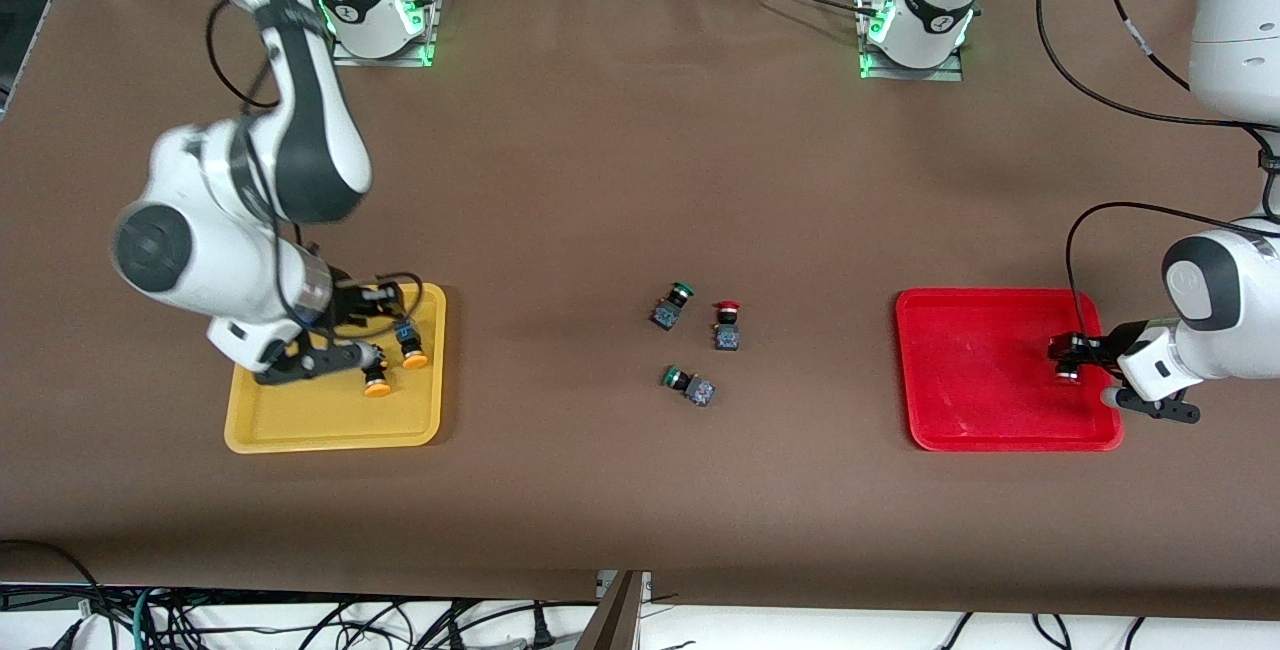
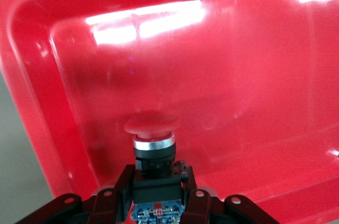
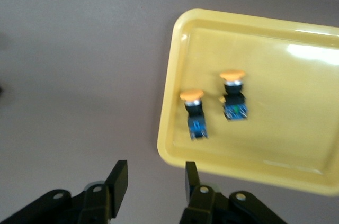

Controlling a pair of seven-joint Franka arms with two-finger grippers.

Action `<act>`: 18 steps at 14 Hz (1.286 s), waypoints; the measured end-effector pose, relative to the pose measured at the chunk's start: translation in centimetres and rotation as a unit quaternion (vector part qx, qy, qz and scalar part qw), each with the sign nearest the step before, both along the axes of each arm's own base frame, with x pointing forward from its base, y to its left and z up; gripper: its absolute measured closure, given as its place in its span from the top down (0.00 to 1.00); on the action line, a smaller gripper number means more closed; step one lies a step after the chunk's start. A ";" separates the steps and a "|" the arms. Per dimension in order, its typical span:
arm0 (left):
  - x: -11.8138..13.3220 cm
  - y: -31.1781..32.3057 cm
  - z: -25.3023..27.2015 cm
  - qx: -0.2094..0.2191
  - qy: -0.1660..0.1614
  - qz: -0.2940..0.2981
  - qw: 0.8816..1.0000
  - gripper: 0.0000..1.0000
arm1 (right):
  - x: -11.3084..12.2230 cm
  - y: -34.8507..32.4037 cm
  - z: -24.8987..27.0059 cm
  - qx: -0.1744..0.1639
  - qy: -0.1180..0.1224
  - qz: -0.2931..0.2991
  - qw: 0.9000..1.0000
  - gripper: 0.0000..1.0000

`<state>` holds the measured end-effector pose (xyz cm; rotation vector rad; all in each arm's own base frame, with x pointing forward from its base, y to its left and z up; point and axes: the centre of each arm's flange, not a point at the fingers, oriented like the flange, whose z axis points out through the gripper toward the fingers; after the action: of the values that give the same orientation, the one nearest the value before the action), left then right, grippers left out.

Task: Place red and yellow buttons in trays
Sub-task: 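Release the yellow button and retract the right arm while the left gripper lowers, then open the left gripper to release the red button in the red tray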

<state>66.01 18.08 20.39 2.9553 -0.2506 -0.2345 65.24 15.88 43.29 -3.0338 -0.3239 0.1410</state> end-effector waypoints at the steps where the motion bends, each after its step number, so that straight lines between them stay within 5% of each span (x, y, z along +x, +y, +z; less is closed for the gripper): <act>1: -0.2 -0.1 -0.3 -0.001 0.003 0.001 1.000 0.41 | -0.8 -0.7 2.7 -0.004 -0.007 0.003 1.000 0.67; 5: -0.6 -0.2 -0.7 -0.001 0.008 0.005 1.000 0.41 | -4.3 -3.7 9.8 -0.004 -0.036 0.007 0.999 1.00; 14: -1.1 -0.1 -1.5 0.002 0.014 0.029 0.999 0.43 | -8.6 -6.5 11.4 -0.034 -0.046 0.023 0.998 1.00; 18: -1.1 -0.2 -1.6 0.002 0.014 0.029 0.999 0.75 | -9.1 -7.6 11.0 -0.036 -0.046 0.016 0.998 1.00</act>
<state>64.92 17.87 18.83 2.9561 -0.1616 -0.2696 56.16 8.24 54.33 -3.1127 -0.3831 0.0155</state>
